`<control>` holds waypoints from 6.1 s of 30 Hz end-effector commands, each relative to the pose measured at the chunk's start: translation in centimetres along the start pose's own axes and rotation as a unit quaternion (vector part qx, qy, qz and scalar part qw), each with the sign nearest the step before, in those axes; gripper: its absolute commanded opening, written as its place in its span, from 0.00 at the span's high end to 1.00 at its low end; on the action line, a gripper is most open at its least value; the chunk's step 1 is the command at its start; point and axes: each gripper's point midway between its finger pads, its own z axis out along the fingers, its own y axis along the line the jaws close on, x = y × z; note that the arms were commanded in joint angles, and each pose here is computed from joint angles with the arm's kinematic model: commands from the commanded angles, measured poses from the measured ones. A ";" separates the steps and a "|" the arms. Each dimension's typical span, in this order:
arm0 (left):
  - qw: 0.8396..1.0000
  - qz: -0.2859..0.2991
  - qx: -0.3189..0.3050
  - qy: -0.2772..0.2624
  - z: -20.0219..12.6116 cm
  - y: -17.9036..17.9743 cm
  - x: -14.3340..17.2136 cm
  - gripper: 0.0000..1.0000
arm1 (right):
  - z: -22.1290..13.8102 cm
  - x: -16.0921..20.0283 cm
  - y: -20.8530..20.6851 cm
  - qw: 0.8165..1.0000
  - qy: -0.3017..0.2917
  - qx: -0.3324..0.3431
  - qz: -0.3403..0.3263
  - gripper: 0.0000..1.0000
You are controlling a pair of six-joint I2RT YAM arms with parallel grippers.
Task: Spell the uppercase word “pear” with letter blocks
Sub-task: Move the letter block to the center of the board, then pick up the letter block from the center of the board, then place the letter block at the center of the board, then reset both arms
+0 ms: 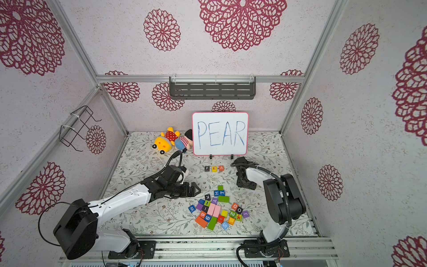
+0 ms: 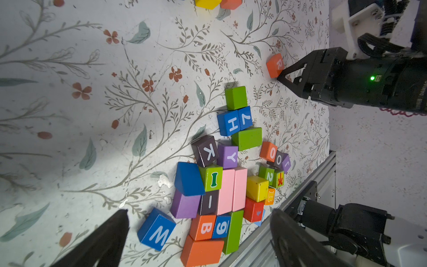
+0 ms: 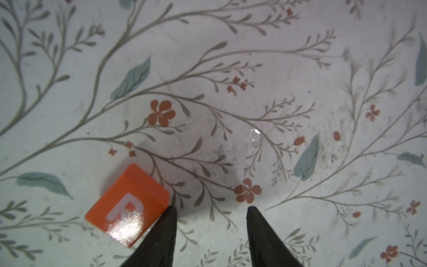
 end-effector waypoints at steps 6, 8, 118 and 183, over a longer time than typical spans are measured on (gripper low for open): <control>1.000 0.014 0.022 -0.011 0.0 -1.3 -2.0 0.02 | -4.1 -2.3 2.4 0.969 -0.049 -0.126 0.207 0.38; 0.999 0.019 0.026 -0.013 0.0 -1.5 -2.4 0.02 | -3.5 -2.4 2.6 0.956 -0.050 -0.131 0.257 0.35; 0.998 -0.035 0.020 -0.044 -1.3 1.8 -8.5 0.02 | 1.0 -8.2 14.1 0.973 0.053 -0.152 -0.166 0.62; 0.815 0.065 -0.332 -0.471 -17.2 29.4 -16.7 0.02 | -4.2 -10.1 -6.6 0.863 -0.494 -0.101 -0.002 0.01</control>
